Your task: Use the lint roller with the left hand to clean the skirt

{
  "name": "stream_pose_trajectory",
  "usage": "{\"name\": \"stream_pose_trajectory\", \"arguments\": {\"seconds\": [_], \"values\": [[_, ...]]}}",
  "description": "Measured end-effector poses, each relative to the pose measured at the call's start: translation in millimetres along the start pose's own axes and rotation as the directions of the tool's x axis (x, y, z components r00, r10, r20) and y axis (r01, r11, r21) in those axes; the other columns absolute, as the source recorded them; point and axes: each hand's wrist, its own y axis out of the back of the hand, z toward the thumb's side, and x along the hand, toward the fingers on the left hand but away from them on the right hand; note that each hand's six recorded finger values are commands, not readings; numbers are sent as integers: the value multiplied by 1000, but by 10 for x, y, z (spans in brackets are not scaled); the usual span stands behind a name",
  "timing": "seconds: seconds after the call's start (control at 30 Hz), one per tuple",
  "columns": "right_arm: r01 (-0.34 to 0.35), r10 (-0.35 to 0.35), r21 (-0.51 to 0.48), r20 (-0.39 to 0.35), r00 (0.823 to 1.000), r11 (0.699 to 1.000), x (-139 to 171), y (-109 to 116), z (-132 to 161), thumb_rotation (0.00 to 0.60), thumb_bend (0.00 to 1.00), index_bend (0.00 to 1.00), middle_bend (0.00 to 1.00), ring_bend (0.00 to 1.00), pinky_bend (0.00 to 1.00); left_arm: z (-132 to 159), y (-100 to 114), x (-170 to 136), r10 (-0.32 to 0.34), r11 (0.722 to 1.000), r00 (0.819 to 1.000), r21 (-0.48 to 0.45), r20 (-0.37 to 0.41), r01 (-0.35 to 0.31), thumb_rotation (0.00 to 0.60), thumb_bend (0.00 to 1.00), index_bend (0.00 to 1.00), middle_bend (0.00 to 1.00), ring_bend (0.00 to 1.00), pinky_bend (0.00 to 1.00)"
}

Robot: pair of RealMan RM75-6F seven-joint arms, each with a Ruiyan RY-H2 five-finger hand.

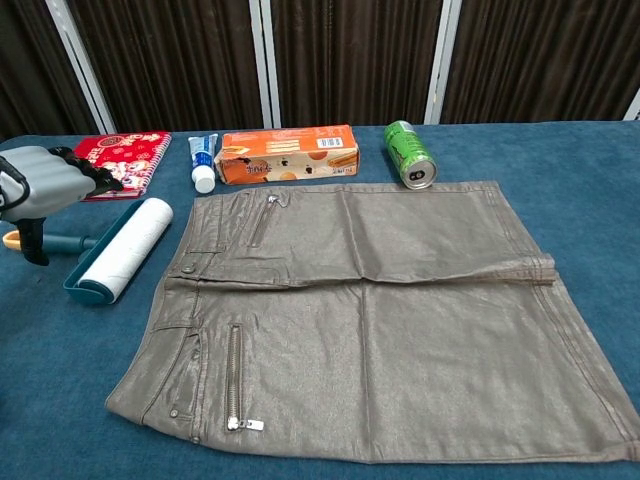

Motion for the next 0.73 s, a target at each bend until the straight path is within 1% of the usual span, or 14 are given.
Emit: {"name": "stream_pose_trajectory", "arguments": {"seconds": [0.13, 0.23, 0.33, 0.4, 0.47, 0.5, 0.57, 0.67, 0.73], "values": [[-1, 1, -4, -15, 1000, 1000, 19, 3, 30, 600, 0, 0, 0, 0, 0, -138, 99, -125, 22, 990, 999, -139, -39, -27, 600, 0, 0, 0, 0, 0], [-1, 1, -7, -26, 1000, 1000, 32, 6, 51, 600, 0, 0, 0, 0, 0, -301, 181, -272, 56, 962, 995, -261, -83, -76, 600, 0, 0, 0, 0, 0], [2, -2, -9, -40, 999, 1000, 46, 14, 77, 600, 0, 0, 0, 0, 0, -500, 234, -485, 103, 912, 984, -382, -145, -152, 600, 0, 0, 0, 0, 0], [3, -3, -10, -48, 999, 1000, 57, 16, 90, 600, 0, 0, 0, 0, 0, -631, 247, -665, 138, 861, 972, -462, -188, -212, 600, 0, 0, 0, 0, 0], [2, -2, -11, -56, 998, 1000, 69, 13, 100, 600, 0, 0, 0, 0, 0, -748, 249, -844, 173, 815, 959, -514, -226, -269, 600, 0, 0, 0, 0, 0], [1, -2, -12, -59, 998, 1000, 73, 12, 102, 600, 0, 0, 0, 0, 0, -821, 240, -977, 196, 788, 948, -536, -250, -304, 600, 0, 0, 0, 0, 0], [0, -1, -13, -63, 998, 1000, 81, 7, 106, 600, 0, 0, 0, 0, 0, -927, 192, -1229, 224, 749, 933, -562, -282, -350, 600, 0, 0, 0, 0, 0], [1, -2, -15, -67, 998, 1000, 88, 8, 108, 600, 0, 0, 0, 0, 0, -1022, 82, -1576, 242, 710, 921, -590, -307, -383, 600, 0, 0, 0, 0, 0], [0, -1, -17, -69, 998, 1000, 95, 11, 109, 600, 0, 0, 0, 0, 0, -1049, 16, -1752, 243, 694, 919, -606, -310, -388, 600, 0, 0, 0, 0, 0]]}}
